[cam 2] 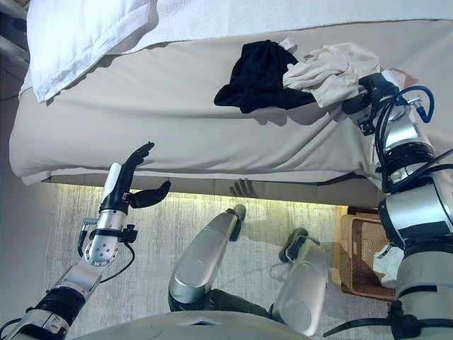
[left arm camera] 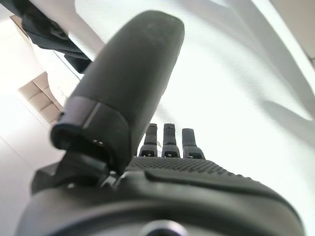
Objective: Pick up the clothes from the bed and place them into the basket
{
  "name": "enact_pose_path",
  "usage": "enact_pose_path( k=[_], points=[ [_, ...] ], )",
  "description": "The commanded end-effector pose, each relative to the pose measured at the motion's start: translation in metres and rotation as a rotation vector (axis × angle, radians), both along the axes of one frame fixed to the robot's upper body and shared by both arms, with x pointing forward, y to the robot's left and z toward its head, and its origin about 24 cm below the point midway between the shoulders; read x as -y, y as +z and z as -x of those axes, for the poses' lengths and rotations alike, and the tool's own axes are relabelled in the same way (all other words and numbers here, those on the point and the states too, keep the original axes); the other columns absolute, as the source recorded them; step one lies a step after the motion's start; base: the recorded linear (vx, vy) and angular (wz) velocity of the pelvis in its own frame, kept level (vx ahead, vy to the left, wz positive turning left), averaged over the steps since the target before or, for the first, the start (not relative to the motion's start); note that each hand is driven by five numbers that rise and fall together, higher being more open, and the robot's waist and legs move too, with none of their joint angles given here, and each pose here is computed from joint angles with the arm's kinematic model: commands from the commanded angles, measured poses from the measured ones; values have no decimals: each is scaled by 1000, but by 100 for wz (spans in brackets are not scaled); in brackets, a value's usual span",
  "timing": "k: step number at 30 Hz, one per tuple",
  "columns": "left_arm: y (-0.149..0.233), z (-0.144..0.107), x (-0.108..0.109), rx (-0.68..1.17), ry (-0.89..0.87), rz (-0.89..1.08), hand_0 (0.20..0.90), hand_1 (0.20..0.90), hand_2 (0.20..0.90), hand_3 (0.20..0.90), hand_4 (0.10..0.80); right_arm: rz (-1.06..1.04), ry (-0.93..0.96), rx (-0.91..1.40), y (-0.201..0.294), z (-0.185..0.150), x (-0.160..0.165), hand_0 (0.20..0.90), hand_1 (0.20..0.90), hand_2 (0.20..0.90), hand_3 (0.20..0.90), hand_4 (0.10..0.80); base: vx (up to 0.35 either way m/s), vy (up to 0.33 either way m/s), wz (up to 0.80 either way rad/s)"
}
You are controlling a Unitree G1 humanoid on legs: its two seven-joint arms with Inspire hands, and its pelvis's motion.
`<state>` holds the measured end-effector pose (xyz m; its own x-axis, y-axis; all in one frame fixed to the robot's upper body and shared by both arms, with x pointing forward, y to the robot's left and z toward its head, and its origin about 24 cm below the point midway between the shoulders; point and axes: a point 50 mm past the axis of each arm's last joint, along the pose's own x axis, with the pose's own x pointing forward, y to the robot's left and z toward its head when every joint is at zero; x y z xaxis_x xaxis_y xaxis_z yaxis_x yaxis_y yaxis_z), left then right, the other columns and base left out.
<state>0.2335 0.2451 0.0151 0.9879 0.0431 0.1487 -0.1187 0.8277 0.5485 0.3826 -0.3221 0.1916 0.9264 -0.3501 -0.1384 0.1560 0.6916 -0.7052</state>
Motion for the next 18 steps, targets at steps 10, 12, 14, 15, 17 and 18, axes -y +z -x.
enact_pose_path(
  k=[10, 12, 14, 15, 17, 18],
  points=[
    [16, 3, -12, 76, -9, -55, 900, 900, 900, 900, 800, 79, -77, 336, 91, 18, 31, 900, 900, 900, 900, 800, 12, 0, 0],
    [17, 3, -12, 83, -9, -54, 900, 900, 900, 900, 800, 77, -78, 341, 93, 19, 32, 900, 900, 900, 900, 800, -36, -11, 1],
    [17, 4, -12, 86, -7, -52, 900, 900, 900, 900, 800, 78, -80, 344, 93, 19, 32, 900, 900, 900, 900, 800, -33, 4, 2],
    [16, 5, -12, 87, -5, -51, 900, 900, 900, 900, 800, 83, -84, 344, 93, 20, 32, 900, 900, 900, 900, 800, 0, 0, 0],
    [15, 6, -13, 84, -3, -50, 900, 900, 900, 900, 800, 87, -85, 343, 93, 20, 33, 900, 900, 900, 900, 800, 5, 12, 4],
    [15, 7, -13, 83, -1, -50, 900, 900, 900, 900, 800, 95, -88, 342, 93, 21, 34, 900, 900, 900, 900, 800, 22, 14, 5]
  ],
)
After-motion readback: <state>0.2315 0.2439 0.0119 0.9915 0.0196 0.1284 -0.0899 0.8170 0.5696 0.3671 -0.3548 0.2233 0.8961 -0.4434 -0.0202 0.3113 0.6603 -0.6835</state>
